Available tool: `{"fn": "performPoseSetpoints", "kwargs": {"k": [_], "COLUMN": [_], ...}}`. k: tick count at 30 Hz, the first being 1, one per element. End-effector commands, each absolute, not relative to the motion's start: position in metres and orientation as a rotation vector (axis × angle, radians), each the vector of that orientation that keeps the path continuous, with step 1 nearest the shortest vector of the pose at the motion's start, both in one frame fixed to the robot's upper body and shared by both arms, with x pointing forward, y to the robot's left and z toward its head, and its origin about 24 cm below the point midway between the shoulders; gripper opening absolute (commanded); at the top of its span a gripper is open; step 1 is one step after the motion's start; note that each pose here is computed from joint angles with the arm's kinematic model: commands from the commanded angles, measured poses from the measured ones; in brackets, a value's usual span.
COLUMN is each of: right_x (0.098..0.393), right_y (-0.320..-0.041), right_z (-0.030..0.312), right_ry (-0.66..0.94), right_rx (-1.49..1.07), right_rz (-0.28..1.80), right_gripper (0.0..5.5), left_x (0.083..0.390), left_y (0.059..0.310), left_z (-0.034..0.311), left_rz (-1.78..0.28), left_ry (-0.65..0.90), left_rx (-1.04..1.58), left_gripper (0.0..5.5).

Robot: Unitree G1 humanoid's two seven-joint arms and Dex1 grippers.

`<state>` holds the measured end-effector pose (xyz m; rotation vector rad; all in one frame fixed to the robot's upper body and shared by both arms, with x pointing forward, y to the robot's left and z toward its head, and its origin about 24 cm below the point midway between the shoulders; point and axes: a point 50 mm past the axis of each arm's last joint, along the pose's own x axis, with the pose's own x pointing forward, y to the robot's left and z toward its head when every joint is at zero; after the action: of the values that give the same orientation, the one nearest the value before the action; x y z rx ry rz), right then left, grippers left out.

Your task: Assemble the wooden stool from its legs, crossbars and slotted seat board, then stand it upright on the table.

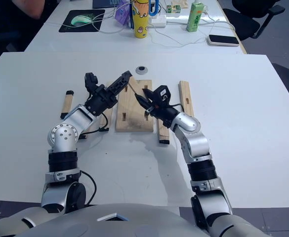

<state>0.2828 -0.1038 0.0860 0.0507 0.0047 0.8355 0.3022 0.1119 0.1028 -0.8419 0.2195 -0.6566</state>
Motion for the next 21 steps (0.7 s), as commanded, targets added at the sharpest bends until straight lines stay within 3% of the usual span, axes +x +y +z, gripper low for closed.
{"fn": "performPoseSetpoints", "kwargs": {"k": [1,4,19,21], "right_x": [0.2785,0.2800,0.2767,0.2774], "right_y": [-0.1024,-0.1058,-0.1064,-0.1078], "right_z": [0.0862,0.0848,0.0792,0.0791], "right_ry": [0.004,0.010,0.018,0.017], "right_rx": [0.068,0.054,0.028,0.037], "right_rz": [0.876,0.860,0.863,0.860], "right_gripper": [1.34,1.34,1.34,1.34], "left_x": [0.3027,0.3040,0.3035,0.3040], "left_y": [0.1096,0.1116,0.1105,0.1120], "left_z": [0.1067,0.1055,0.0995,0.0985], "left_rz": [-0.677,-0.656,-0.651,-0.645], "left_ry": [0.226,0.226,0.255,0.250], "left_rx": [-0.824,-0.797,-0.788,-0.792], "left_gripper": [3.11,2.91,0.53,0.48]}}
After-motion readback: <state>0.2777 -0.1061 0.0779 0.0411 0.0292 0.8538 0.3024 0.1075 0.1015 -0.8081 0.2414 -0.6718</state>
